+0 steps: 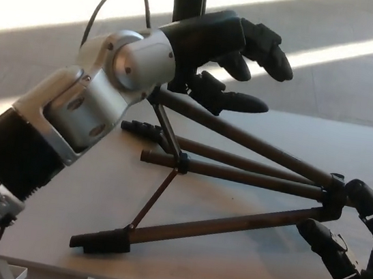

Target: Use both hands of the robot to pick up the tripod lying in the middle of the desk and make it stand upright on the desk

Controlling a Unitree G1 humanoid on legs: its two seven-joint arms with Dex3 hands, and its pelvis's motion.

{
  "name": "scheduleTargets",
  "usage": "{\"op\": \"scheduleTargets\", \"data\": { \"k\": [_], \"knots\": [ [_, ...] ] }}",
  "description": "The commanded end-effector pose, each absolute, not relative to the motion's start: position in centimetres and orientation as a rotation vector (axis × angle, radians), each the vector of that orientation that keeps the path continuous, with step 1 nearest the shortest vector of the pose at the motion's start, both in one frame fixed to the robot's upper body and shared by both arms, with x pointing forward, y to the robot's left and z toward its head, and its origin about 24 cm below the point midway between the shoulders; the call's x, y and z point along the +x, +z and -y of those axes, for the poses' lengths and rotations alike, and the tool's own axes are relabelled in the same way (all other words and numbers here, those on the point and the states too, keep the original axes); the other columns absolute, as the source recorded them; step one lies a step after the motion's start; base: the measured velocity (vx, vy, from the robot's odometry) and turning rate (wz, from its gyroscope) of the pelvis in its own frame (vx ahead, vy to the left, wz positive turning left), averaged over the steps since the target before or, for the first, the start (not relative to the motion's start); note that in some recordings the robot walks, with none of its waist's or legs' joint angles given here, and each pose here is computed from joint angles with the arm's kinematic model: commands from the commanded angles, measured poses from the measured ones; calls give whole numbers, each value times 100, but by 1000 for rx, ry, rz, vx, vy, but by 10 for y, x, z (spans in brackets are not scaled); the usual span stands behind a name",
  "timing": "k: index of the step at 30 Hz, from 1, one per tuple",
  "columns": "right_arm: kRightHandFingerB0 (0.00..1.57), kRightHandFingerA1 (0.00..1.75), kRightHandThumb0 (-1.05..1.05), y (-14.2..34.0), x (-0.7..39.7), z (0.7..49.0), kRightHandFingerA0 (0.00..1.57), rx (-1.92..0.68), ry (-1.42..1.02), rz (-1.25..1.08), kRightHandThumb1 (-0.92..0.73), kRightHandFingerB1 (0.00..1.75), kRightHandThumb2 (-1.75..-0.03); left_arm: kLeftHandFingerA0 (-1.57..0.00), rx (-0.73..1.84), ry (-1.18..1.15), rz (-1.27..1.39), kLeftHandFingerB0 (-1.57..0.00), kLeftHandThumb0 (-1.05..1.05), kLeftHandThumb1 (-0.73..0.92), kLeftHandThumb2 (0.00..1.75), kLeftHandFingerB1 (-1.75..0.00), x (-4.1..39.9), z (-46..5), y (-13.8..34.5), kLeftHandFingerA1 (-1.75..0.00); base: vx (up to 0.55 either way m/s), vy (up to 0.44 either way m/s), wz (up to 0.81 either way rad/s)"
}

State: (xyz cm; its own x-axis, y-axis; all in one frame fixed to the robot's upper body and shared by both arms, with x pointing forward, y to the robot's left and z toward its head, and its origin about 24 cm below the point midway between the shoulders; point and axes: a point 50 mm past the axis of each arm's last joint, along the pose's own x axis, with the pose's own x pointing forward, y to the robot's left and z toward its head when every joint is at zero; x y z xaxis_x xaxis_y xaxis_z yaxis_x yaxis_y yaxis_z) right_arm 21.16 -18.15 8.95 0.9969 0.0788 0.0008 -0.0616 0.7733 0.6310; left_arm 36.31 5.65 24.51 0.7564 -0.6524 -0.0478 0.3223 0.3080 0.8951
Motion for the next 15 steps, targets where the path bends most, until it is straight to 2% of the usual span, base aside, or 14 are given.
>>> {"op": "scheduleTargets", "data": {
  "k": [1,8,11,12,13,15],
  "knots": [
    [54,85,-72,96,211,183,68,738,62,-61,-77,52,-63,-37,1645,-569,533,-43,-78,71,62,-45,368,-53,252,-62,0,0,0],
    [56,83,-73,99,212,183,71,725,63,-66,-76,52,-63,-28,1721,-502,520,-43,-79,70,61,-41,375,-56,245,-57,0,0,0],
    [57,83,-72,100,212,182,70,726,68,-67,-77,52,-63,-24,1753,-503,481,-39,-80,71,62,-39,377,-56,243,-55,0,0,0],
    [57,84,-71,99,213,181,68,720,68,-72,-77,51,-63,-17,1803,-521,411,-33,-83,71,63,-38,378,-56,236,-53,0,0,0],
    [56,84,-71,100,213,181,68,716,72,-72,-78,52,-63,-13,1806,-525,403,-28,-86,56,96,-49,378,-56,234,-55,0,0,0],
    [58,85,-71,101,213,178,67,705,72,-82,-78,51,-63,-14,1819,-523,390,-27,-84,53,95,-48,378,-60,229,-55,0,0,0]
  ]
}}
